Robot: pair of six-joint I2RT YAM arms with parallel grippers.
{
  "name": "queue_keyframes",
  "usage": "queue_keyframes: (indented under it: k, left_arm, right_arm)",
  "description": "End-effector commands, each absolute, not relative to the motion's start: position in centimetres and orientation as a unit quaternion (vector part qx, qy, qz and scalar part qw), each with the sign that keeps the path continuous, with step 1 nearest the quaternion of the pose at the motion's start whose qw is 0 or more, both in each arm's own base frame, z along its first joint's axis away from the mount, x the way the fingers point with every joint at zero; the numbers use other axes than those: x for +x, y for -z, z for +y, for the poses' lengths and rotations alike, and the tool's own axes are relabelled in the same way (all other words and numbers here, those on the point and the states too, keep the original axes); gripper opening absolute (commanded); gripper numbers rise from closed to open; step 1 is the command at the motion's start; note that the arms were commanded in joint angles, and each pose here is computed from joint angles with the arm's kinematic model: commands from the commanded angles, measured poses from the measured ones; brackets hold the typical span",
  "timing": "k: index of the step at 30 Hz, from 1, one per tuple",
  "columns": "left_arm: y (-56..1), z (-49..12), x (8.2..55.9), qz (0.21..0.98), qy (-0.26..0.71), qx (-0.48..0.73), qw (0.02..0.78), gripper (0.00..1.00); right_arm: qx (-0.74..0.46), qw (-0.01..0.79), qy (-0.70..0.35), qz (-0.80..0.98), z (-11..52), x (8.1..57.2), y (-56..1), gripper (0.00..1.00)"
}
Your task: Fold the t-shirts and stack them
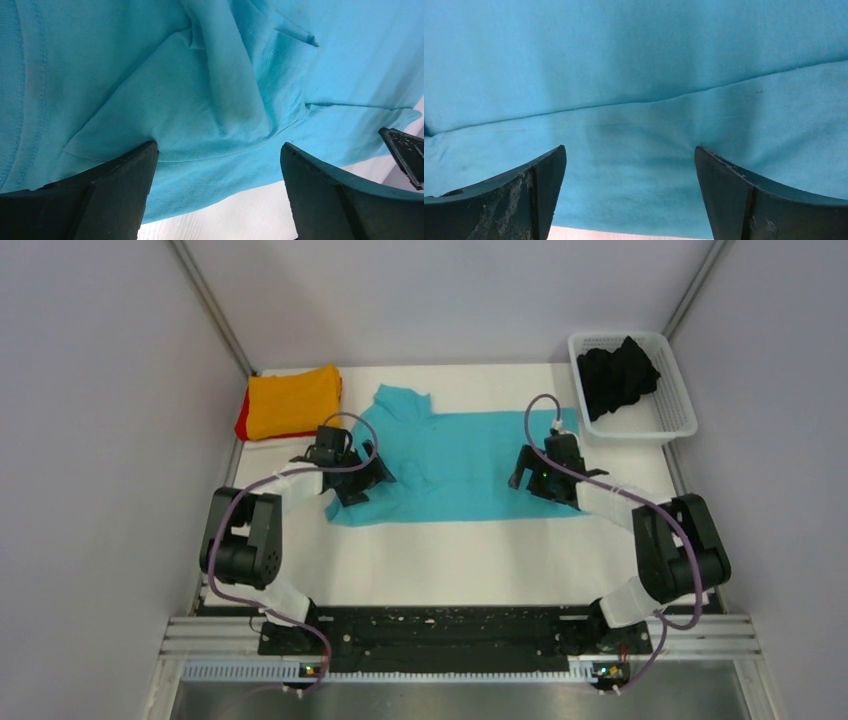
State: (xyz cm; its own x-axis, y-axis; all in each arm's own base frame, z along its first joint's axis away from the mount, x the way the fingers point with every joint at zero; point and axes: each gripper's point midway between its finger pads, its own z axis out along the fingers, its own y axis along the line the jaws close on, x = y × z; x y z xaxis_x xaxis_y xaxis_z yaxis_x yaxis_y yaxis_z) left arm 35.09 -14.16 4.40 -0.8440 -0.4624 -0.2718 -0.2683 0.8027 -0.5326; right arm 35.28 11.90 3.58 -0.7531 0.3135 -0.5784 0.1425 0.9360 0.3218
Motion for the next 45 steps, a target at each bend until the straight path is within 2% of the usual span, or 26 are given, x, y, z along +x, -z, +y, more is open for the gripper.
queue_keyframes:
  k: [1,8,14,21,27,30,33,36,39,45]
  left_arm:
    - [0.5,-11.9,26.8,0.949,0.173,-0.246,0.092,0.99]
    - [0.0,-10.1,20.0,0.944,0.134,-0.294,0.066,0.99]
    - [-0.6,-10.5,16.5,0.942,0.129,-0.308,0.042,0.99]
    - [-1.5,-8.8,14.3,0.941,0.079,-0.327,0.047,0.99]
    - [-2.6,-9.0,15.0,0.939,0.091,-0.324,0.066,0.99]
    - [-5.3,-8.6,16.4,0.937,0.094,-0.317,0.111,0.99]
    - [-9.6,-9.0,19.6,0.933,0.122,-0.289,0.179,0.99]
    - [-13.8,-9.4,24.7,0.921,0.141,-0.244,0.27,0.99]
    - [-17.0,-9.8,30.2,0.912,0.135,-0.199,0.333,0.99]
    - [-18.6,-10.1,41.0,0.93,0.045,-0.134,0.338,0.99]
  right_arm:
    - [0.128,0.23,-0.098,0.96,10.4,27.9,-0.7,0.99]
    - [0.155,0.154,-0.106,0.97,9.6,19.9,-0.7,0.99]
    - [0.16,0.102,-0.116,0.975,9.7,16.1,-0.6,0.99]
    - [0.151,0.072,-0.123,0.978,10.5,14.5,-1.4,0.99]
    - [0.15,0.07,-0.137,0.977,11.2,14.0,-2.6,0.99]
    - [0.142,0.117,-0.139,0.973,11.3,16.5,-4.6,0.99]
    - [0.133,0.213,-0.137,0.958,11.3,21.1,-8.4,0.99]
    - [0.141,0.311,-0.111,0.933,10.1,25.5,-12.5,0.99]
    - [0.152,0.375,-0.098,0.909,9.3,28.3,-15.2,0.99]
    - [0.176,0.421,-0.085,0.886,7.6,31.0,-17.2,0.99]
